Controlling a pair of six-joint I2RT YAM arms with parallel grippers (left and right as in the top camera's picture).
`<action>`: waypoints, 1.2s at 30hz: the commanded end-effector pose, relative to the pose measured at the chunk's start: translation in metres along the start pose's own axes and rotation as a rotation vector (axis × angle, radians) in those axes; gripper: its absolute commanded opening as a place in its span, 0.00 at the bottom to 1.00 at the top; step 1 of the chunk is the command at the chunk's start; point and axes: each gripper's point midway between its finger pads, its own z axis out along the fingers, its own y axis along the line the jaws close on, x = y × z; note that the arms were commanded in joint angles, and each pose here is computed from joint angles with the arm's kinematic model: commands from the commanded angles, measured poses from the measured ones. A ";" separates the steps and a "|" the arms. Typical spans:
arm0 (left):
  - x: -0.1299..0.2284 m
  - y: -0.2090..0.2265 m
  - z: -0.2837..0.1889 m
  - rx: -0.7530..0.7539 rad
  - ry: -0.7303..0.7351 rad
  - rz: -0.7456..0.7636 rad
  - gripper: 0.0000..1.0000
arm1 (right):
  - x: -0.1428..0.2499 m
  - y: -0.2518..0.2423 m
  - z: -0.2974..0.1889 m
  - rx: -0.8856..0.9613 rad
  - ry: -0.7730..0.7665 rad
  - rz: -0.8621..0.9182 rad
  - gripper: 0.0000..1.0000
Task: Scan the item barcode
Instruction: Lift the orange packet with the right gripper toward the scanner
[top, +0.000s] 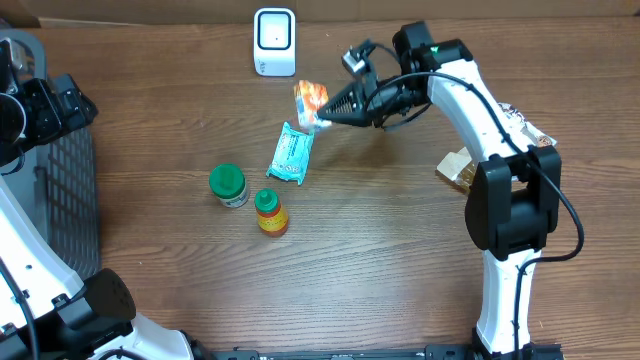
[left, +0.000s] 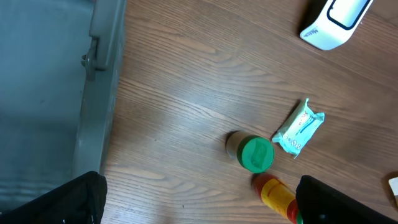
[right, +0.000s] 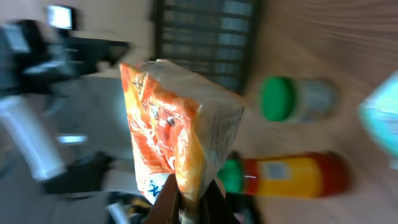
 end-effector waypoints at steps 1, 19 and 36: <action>0.000 0.000 0.004 0.003 0.012 0.017 1.00 | -0.001 0.051 -0.007 -0.138 0.000 0.034 0.04; 0.000 0.000 0.004 0.003 0.012 0.017 0.99 | 0.032 0.149 -0.018 -0.137 -0.010 -0.172 0.04; 0.000 0.000 0.004 0.003 0.012 0.017 1.00 | -0.010 0.135 -0.037 0.480 -0.333 -0.179 0.04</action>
